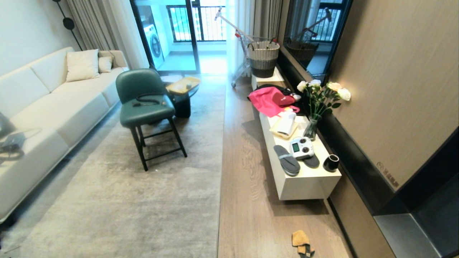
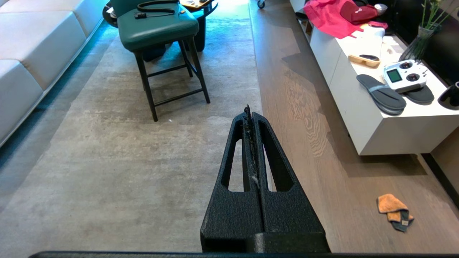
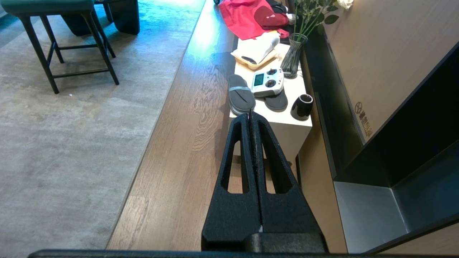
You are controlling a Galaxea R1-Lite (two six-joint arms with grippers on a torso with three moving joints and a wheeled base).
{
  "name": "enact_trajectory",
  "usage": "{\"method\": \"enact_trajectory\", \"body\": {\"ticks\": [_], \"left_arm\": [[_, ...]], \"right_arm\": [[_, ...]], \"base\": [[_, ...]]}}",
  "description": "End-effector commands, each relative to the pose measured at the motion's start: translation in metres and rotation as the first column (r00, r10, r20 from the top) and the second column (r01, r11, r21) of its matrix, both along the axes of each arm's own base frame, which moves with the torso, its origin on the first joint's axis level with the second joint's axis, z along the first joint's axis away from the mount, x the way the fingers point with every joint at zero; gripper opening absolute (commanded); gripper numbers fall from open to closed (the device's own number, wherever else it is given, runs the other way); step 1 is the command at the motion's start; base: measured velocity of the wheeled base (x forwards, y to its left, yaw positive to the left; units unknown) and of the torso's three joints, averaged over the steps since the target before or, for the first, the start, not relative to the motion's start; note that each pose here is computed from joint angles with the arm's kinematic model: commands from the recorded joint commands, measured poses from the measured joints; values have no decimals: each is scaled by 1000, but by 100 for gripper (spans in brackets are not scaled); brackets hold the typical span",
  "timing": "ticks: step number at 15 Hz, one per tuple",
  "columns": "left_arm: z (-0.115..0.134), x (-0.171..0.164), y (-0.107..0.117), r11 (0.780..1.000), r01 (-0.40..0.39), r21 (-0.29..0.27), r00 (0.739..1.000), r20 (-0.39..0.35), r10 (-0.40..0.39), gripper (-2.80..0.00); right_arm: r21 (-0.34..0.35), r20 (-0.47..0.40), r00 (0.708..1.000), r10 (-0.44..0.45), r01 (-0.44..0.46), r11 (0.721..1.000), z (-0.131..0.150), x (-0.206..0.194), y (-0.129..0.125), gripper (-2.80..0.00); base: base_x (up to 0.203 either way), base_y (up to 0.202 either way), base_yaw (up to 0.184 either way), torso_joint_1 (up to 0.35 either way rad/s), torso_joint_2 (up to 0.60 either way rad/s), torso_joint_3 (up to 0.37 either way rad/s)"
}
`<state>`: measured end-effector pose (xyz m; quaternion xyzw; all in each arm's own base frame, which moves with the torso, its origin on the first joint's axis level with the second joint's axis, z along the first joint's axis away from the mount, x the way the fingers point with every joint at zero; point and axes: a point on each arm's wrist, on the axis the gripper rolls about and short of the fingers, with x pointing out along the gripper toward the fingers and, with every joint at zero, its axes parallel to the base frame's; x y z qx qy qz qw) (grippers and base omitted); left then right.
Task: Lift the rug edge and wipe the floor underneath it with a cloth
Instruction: Pick up the rag
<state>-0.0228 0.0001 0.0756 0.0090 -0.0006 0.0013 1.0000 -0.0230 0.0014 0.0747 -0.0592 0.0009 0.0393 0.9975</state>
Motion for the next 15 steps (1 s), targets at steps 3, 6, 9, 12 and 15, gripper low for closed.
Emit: {"method": "enact_trajectory", "body": {"ticks": [3,6,9,12,15], "left_arm": [[0,0,0,1000,1,0,1000,0,-1,-280],[0,0,0,1000,1,0,1000,0,-1,-280],[0,0,0,1000,-1,0,1000,0,1,-280],[0,0,0,1000,0,0,1000,0,0,-280],[0,0,0,1000,0,0,1000,0,0,-280]], "right_arm": [[0,-1,1000,1,-1,1000,0,0,0,-280],[-1,-1,1000,1,-1,1000,0,0,0,-280],[-1,-1,1000,1,-1,1000,0,0,0,-280],[1,-1,1000,1,-1,1000,0,0,0,-280],[-1,-1,1000,1,-1,1000,0,0,0,-280]], "base": [[0,0,0,0,0,0],[0,0,0,0,0,0],[0,0,0,0,0,0],[0,0,0,0,0,0],[0,0,0,0,0,0]]}}
